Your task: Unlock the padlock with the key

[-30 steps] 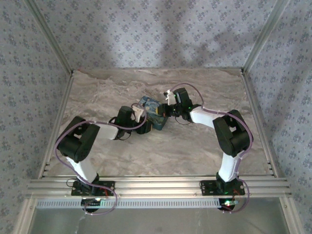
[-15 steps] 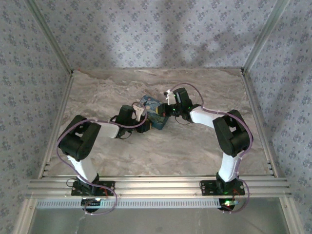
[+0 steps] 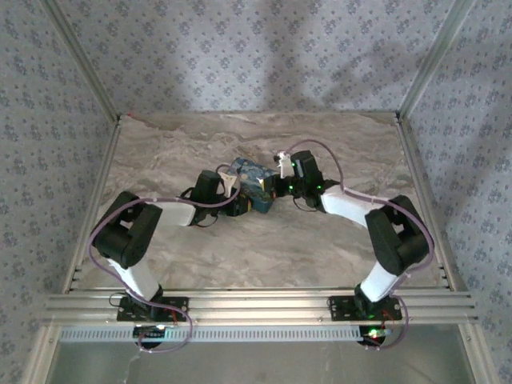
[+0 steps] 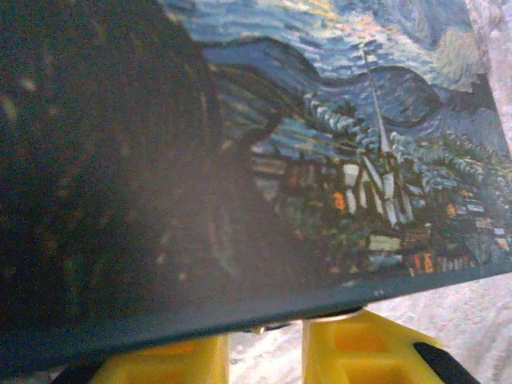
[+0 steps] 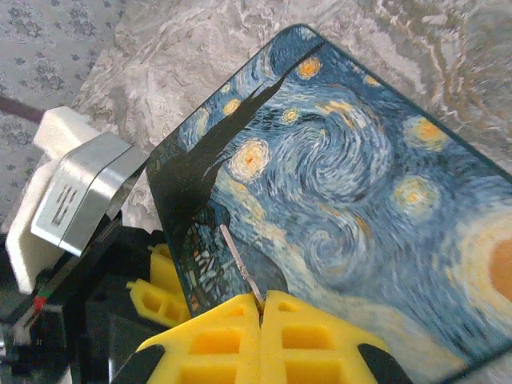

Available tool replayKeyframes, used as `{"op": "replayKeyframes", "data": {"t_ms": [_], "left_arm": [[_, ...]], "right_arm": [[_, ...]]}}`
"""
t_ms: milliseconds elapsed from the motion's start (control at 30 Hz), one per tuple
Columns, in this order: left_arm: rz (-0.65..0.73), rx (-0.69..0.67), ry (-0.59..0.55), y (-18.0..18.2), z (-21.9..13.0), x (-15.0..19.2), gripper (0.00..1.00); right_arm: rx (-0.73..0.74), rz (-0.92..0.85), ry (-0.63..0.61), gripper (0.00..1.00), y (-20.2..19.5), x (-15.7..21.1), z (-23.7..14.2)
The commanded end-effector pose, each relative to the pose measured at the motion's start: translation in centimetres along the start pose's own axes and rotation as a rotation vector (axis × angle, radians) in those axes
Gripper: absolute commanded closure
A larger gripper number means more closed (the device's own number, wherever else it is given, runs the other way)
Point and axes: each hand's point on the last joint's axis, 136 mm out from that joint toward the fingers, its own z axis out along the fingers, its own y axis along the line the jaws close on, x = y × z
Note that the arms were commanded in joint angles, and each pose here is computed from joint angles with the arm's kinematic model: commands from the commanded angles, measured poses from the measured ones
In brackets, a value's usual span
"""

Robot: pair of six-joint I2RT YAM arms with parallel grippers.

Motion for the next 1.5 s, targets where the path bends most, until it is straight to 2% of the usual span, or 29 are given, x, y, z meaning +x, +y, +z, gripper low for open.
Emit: {"op": "replayKeyframes", "data": {"t_ms": [0,233,367,600,1133,1467], "left_arm": [[-0.057,0.085,-0.027,-3.3,-1.2,-1.8,0.78],[-0.169,0.132,0.017,-4.9,-1.3,-2.0,0.77],[-0.215,0.139,0.016,-5.2,-1.4,-2.1,0.77],[-0.266,0.146,0.016,-5.5,-1.4,-2.1,0.77],[-0.297,0.146,0.017,-5.7,-1.8,-1.9,0.77],[-0.298,0.144,0.012,-5.6,-1.8,-1.8,0.77]], "right_arm": [[0.051,-0.095,-0.080,1.00,0.2,-0.5,-1.8],[0.131,-0.220,-0.099,1.00,1.2,2.9,-3.8],[0.149,-0.239,-0.125,1.00,1.5,4.7,-4.6],[0.178,-0.261,-0.098,1.00,1.0,8.0,-4.3],[0.149,-0.227,-0.091,1.00,1.4,9.8,-0.7],[0.146,-0.189,-0.111,1.00,1.1,9.9,0.2]]}}
